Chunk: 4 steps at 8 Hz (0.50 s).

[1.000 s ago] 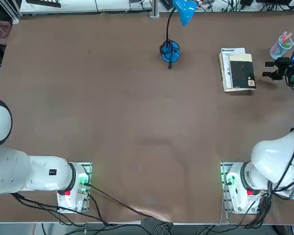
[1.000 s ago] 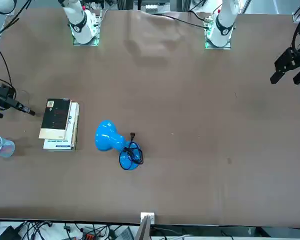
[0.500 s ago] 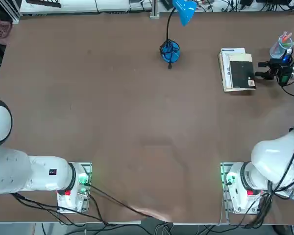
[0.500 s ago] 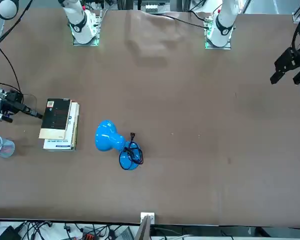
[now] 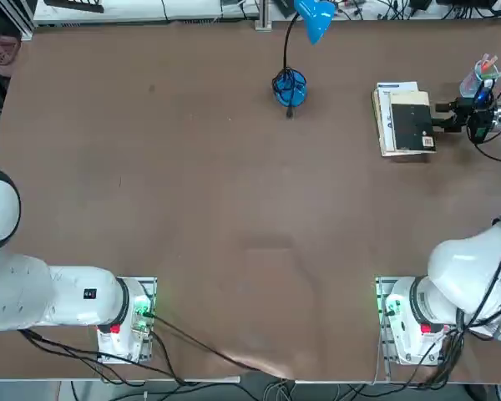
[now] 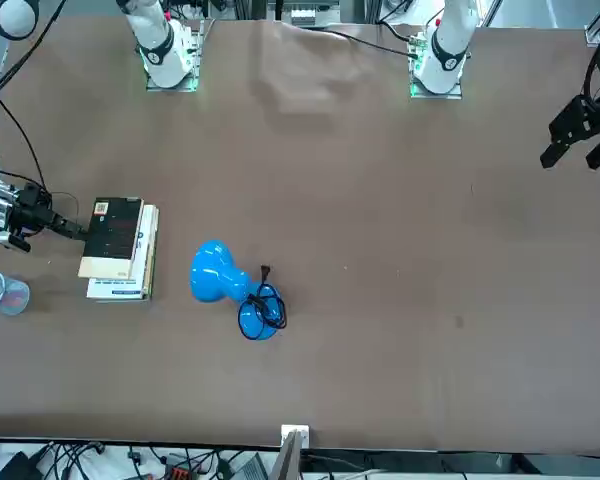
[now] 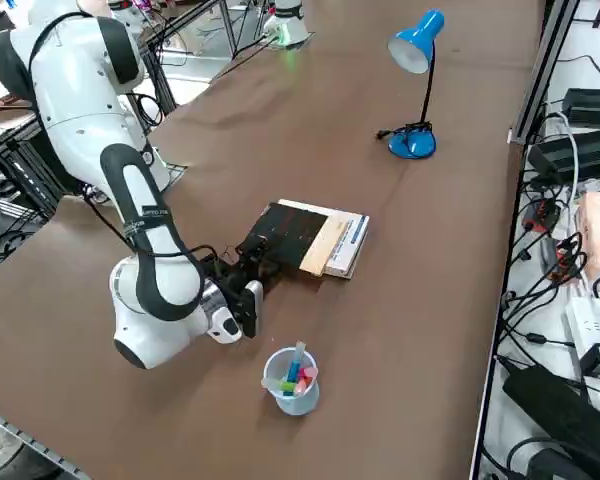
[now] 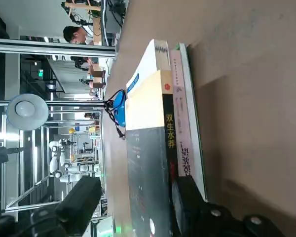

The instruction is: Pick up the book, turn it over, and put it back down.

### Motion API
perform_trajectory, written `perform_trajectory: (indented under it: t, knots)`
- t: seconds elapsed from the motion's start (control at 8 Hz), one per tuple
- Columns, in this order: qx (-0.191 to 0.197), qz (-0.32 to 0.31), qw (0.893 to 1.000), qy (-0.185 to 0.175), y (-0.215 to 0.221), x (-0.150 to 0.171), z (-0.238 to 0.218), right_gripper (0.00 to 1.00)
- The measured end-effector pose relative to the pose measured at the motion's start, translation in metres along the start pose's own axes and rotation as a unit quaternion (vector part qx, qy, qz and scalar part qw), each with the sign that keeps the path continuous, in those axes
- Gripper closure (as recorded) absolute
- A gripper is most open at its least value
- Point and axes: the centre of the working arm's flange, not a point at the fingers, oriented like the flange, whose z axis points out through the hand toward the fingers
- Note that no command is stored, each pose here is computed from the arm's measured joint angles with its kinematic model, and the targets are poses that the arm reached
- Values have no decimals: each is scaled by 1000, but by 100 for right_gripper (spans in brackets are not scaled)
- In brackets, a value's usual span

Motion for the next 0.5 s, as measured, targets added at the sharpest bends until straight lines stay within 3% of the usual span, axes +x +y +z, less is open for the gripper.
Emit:
perform_trajectory:
  t: [0.5]
  knots:
    - [11, -7, 1000, -8, 14, -4, 14, 14]
